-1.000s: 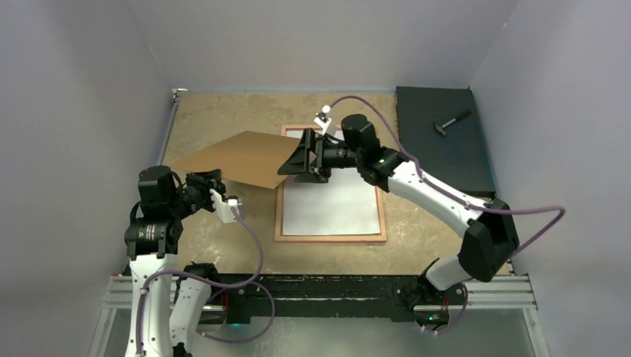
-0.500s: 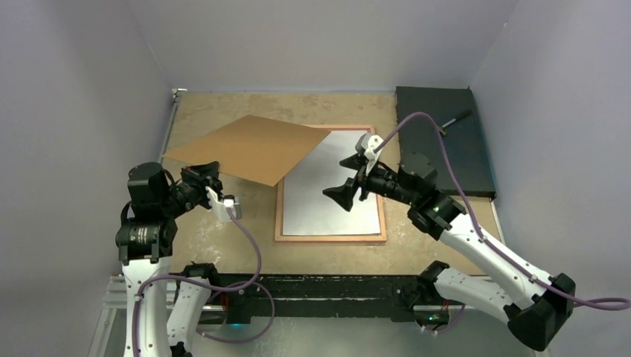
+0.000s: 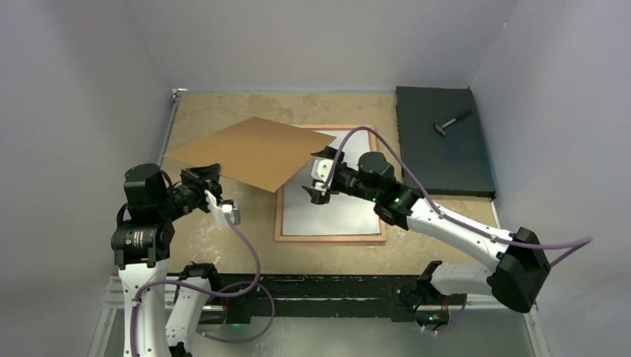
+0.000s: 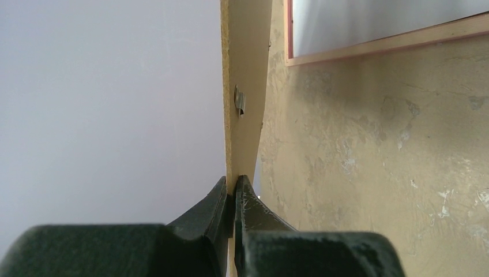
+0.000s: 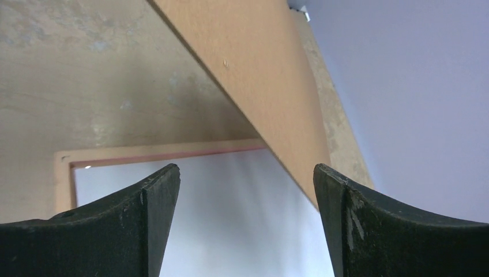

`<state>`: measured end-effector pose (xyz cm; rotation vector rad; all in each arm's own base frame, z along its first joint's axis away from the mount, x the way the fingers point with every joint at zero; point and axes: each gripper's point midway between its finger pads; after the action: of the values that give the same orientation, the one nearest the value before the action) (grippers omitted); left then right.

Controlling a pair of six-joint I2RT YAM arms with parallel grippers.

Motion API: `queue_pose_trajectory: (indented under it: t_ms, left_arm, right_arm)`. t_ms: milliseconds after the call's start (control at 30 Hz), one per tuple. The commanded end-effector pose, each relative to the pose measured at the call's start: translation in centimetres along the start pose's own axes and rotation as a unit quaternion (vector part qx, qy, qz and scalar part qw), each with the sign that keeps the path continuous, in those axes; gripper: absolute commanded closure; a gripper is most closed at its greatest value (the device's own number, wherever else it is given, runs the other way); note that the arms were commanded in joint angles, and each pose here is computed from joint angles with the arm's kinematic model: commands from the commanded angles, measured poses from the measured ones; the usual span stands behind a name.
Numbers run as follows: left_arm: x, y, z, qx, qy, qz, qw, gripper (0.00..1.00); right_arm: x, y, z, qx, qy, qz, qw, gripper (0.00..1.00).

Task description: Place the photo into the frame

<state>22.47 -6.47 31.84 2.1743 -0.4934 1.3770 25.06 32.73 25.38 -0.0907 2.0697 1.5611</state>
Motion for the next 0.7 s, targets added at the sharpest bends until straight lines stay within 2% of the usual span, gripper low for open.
queue_pose_trajectory:
  t_ms: [0, 167, 433, 633, 667]
  left_arm:
    - [4.0, 2.2, -1.1, -0.030, 0.054, 0.078, 0.995, 1.00]
    - [4.1, 2.4, -1.3, -0.032, 0.051, 0.086, 0.994, 1.00]
    - [4.7, 2.6, -1.5, -0.032, 0.059, 0.089, 0.994, 1.00]
    - [6.8, 2.8, -1.8, -0.037, 0.104, 0.071, 0.991, 1.00]
    - [8.0, 2.8, -2.1, -0.038, 0.134, 0.056, 0.989, 0.95]
  right_arm:
    - [-3.9, 3.3, 1.4, -0.038, -0.098, -0.089, 0.991, 0.15]
    - [-4.5, 3.2, 2.5, -0.053, -0.127, -0.116, 0.984, 0.25]
    - [-3.9, 3.2, 3.9, -0.050, -0.121, -0.147, 0.981, 0.55]
    - [-3.9, 4.8, 3.7, -0.063, -0.129, -0.139, 0.980, 0.95]
    - [-4.3, 5.3, 3.4, -0.067, -0.137, -0.131, 0.980, 1.00]
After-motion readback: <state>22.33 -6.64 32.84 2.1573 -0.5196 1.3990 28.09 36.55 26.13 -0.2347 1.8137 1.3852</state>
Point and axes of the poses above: each gripper's point midway between its finger pads, its own z axis out along the fingers, its own x axis along the line the jaws close on, y = z × x, and after that the axes turned 1 degree about z, right-handed
